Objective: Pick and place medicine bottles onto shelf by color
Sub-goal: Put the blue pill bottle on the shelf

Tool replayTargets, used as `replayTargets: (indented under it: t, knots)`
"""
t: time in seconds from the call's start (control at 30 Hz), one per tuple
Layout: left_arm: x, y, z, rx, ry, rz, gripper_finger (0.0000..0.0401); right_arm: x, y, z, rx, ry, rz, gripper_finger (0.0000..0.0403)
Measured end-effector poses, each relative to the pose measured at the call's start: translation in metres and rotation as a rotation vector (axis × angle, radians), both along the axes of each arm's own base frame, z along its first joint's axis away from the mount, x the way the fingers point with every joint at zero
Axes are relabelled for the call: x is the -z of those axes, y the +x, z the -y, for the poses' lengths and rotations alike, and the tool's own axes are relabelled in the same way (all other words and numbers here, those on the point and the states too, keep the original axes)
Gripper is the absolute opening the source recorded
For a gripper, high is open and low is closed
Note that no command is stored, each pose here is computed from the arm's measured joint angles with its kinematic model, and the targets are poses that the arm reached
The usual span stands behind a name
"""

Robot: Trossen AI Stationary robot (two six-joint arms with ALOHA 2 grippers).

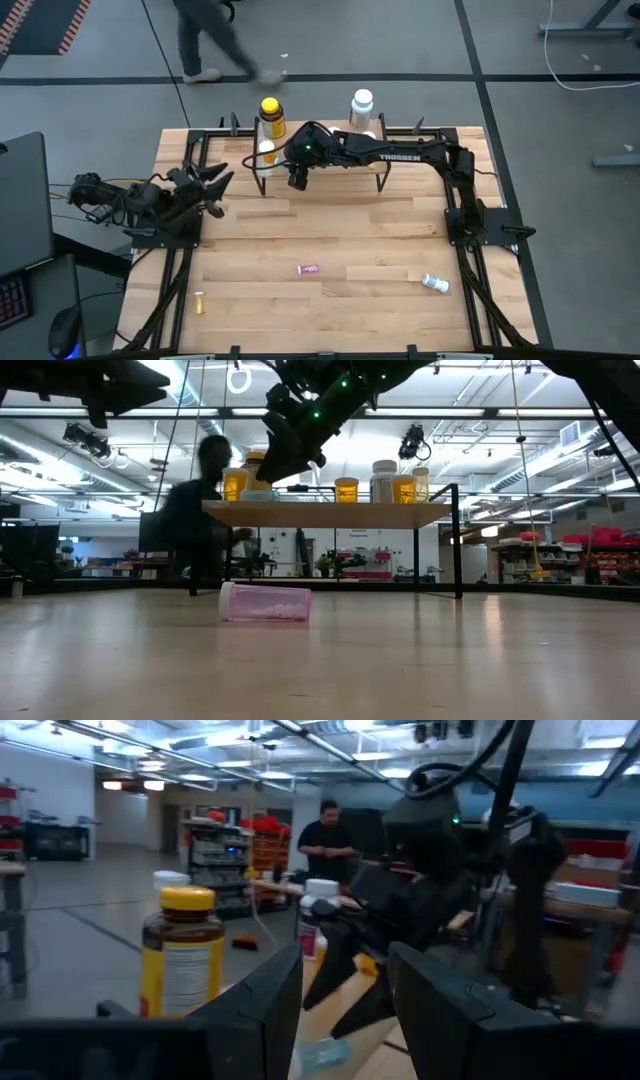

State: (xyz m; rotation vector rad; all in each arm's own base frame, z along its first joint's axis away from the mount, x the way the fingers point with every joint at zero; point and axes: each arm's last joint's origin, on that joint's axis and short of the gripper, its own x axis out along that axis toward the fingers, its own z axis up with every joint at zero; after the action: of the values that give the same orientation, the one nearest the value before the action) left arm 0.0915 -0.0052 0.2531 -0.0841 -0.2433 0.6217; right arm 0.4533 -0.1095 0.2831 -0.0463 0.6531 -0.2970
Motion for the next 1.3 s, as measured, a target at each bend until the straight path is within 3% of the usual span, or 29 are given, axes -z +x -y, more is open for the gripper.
replayTargets:
  t: [0.27,0.5,0.97,1.3]
  knots:
    - [0.011,0.003,-0.006,-0.060,0.008,-0.108,0.0158,0.000,0.001,-0.002,-0.004,-0.001,0.006,0.0196]
    - [0.003,0.001,-0.012,-0.124,0.027,-0.105,0.0158,0.000,0.002,-0.003,0.006,0.008,0.014,0.0196]
    - [-0.011,-0.003,-0.013,-0.123,0.037,-0.147,0.0158,0.003,0.000,-0.007,0.000,0.018,-0.019,0.0196]
    - [-0.006,-0.003,-0.013,-0.116,0.013,-0.173,0.0158,0.032,-0.002,-0.006,0.024,0.038,-0.004,0.0196]
